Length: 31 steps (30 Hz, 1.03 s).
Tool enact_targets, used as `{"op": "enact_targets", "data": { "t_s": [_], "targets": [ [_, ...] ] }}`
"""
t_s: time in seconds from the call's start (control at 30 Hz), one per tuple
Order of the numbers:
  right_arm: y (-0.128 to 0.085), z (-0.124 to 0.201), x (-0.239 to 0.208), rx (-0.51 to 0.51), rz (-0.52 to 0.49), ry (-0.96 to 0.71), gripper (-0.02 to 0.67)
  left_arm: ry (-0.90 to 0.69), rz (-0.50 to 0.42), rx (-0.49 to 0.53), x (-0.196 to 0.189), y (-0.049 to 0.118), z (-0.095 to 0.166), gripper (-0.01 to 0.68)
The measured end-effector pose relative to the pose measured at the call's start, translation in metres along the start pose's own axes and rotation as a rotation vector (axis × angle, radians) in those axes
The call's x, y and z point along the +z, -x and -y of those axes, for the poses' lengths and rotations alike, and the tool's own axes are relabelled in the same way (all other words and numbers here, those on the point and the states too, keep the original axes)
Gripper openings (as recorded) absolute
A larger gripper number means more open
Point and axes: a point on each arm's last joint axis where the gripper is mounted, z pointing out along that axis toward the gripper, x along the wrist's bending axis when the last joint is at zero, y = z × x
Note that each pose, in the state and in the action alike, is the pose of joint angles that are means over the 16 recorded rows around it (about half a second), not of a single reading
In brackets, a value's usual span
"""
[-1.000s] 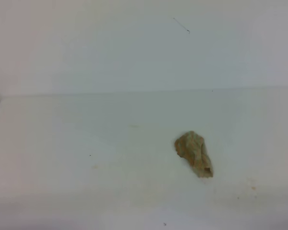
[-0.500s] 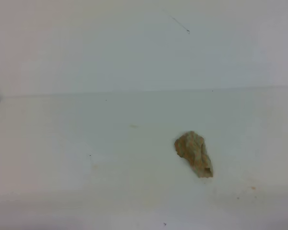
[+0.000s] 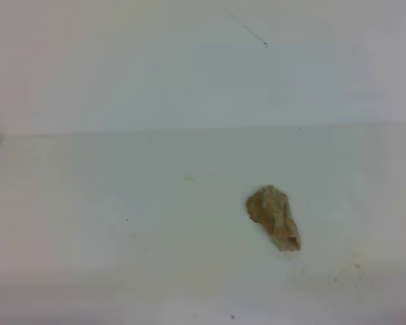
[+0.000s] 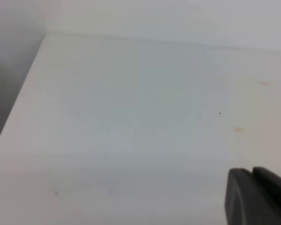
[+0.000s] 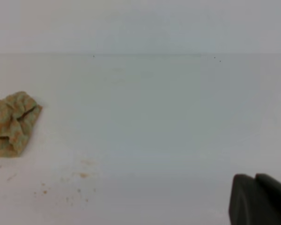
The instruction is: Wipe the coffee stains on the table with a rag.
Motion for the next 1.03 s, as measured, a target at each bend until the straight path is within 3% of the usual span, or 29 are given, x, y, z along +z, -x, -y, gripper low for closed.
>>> {"op": "enact_targets", "data": {
  "t_s": [1.03],
  "targets": [
    [0.0, -0.0004, -0.0001, 0.0, 0.0, 0.0, 0.0, 0.0, 0.0, 0.0, 0.0, 0.0, 0.0, -0.002]
  ]
}}
